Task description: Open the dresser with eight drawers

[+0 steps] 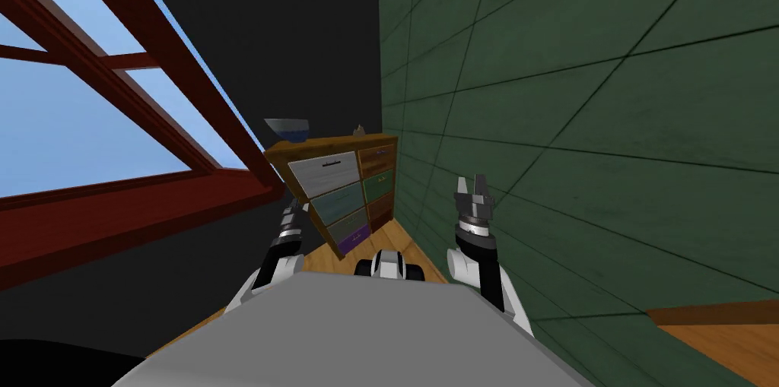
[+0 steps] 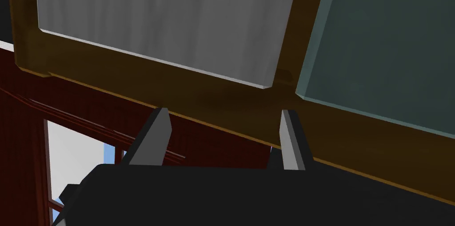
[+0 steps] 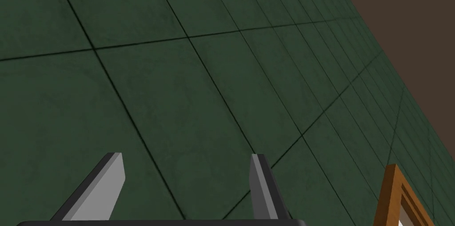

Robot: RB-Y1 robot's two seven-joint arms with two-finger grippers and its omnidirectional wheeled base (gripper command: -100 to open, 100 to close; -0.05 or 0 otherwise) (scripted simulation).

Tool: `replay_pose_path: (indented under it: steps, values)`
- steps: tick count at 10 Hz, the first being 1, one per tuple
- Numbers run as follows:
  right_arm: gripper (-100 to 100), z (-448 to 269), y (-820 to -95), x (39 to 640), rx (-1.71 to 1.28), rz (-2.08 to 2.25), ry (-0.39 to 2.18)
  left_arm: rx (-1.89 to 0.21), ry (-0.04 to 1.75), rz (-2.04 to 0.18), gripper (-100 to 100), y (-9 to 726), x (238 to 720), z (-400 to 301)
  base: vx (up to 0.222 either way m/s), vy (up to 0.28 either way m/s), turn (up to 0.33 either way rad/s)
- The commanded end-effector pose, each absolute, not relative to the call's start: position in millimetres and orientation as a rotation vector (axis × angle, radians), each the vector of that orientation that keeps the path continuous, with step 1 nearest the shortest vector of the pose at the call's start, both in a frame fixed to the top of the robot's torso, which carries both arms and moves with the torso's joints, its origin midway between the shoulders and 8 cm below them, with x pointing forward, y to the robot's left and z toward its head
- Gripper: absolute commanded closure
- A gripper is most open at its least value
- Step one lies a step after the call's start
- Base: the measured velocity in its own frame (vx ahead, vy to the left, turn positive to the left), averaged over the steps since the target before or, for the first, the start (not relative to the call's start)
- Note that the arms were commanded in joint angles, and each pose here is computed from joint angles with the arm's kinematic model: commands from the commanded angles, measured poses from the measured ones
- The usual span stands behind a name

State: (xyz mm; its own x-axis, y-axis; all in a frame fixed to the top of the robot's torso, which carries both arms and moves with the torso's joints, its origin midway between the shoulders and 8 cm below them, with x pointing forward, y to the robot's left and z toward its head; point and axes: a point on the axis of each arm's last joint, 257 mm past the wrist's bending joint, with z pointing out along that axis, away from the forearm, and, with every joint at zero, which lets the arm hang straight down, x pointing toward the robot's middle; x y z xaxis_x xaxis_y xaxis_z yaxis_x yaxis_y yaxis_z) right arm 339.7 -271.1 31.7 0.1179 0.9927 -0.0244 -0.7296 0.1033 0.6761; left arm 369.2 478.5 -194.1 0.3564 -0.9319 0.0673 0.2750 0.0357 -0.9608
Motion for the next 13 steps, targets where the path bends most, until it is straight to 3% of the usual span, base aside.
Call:
replay_pose_path:
  steps: [1, 7, 11, 12, 13]
  values:
    - [0, 31.7, -271.1, 339.7, 0.588, 1.371, 0.556, -1.25, 0.688, -1.065, -100, 479.6, 366.0, -219.6, 0.16, -0.189, -0.009]
    - [0, 31.7, -271.1, 339.7, 0.587, 1.371, 0.556, -1.442, 0.531, -1.061, -100, 465.4, 347.2, -276.9, 0.111, -0.12, 0.05]
    - [0, 31.7, -271.2, 339.7, 0.587, 1.371, 0.556, -1.423, 0.543, -1.058, -100, 473.5, 346.8, -264.7, 0.052, 0.009, -0.006]
    - [0, 31.7, -271.2, 339.7, 0.587, 1.371, 0.556, -1.427, 0.544, -1.059, 100, 469.3, 347.1, -271.9, -0.042, -0.004, 0.018]
    - [0, 31.8, -271.1, 339.8, 0.587, 1.371, 0.556, -1.425, 0.543, -1.059, 100, 471.8, 347.1, -267.4, -0.026, 0.004, 0.023]
